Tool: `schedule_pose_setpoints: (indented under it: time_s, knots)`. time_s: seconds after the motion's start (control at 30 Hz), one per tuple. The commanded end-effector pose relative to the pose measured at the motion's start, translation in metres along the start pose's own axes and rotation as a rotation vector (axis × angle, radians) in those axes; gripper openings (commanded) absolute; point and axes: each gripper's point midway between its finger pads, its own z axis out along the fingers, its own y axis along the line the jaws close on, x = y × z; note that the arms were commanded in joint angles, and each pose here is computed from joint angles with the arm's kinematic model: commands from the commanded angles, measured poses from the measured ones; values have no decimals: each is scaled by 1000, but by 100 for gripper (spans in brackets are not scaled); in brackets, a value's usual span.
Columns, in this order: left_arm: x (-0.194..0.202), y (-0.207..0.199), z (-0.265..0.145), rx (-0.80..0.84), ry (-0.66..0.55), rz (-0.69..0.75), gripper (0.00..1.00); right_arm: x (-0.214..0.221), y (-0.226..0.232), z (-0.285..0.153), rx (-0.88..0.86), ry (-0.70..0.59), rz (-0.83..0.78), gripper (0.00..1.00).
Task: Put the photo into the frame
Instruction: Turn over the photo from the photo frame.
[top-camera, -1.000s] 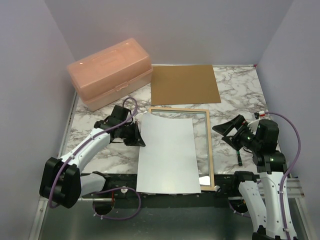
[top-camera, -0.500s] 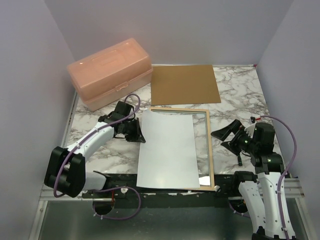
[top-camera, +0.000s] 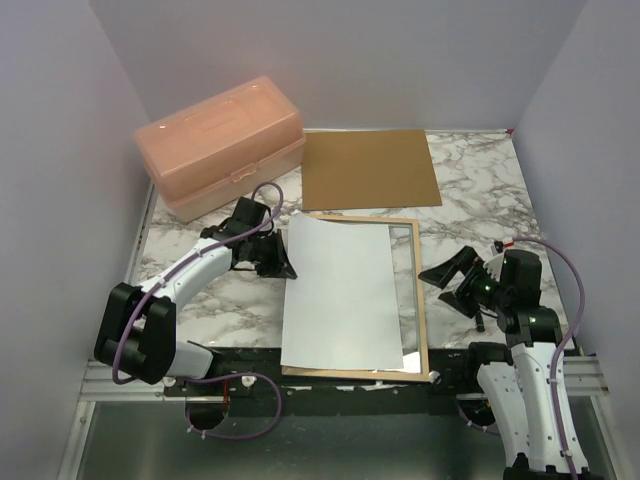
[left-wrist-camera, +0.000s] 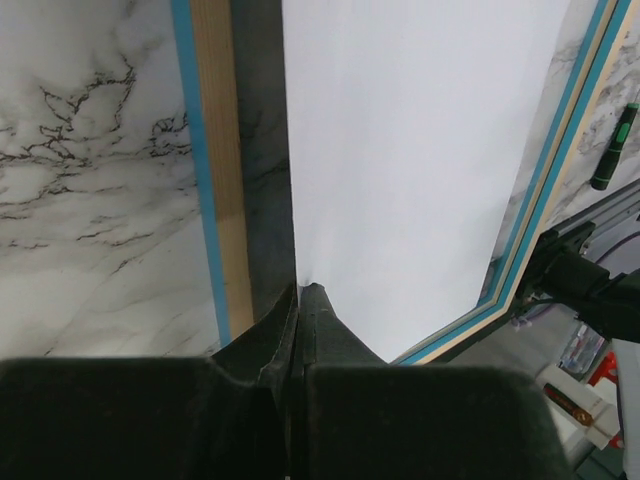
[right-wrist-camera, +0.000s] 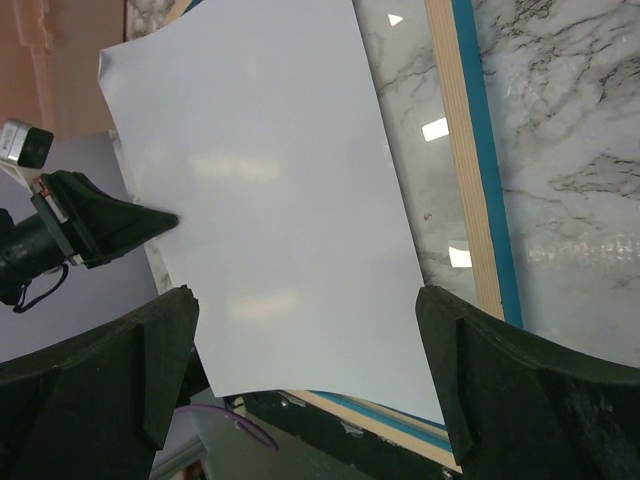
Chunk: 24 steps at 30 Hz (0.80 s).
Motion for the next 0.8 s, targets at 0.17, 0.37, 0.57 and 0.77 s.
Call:
schedule_pose_setpoints:
  time_s: [0.17, 0.37, 0.57, 0.77]
  knots:
    - [-17, -22, 6, 46, -2, 35, 0, 4, -1, 3, -22, 15, -20, 100]
    - [-14, -30, 16, 61, 27, 49, 0, 6, -6, 2, 0, 16, -22, 100]
    - [-12, -40, 26, 67, 50, 73, 0, 8, -10, 3, 15, 17, -15, 100]
    - [-12, -43, 32, 40, 41, 85, 0, 9, -12, 5, 18, 21, -13, 100]
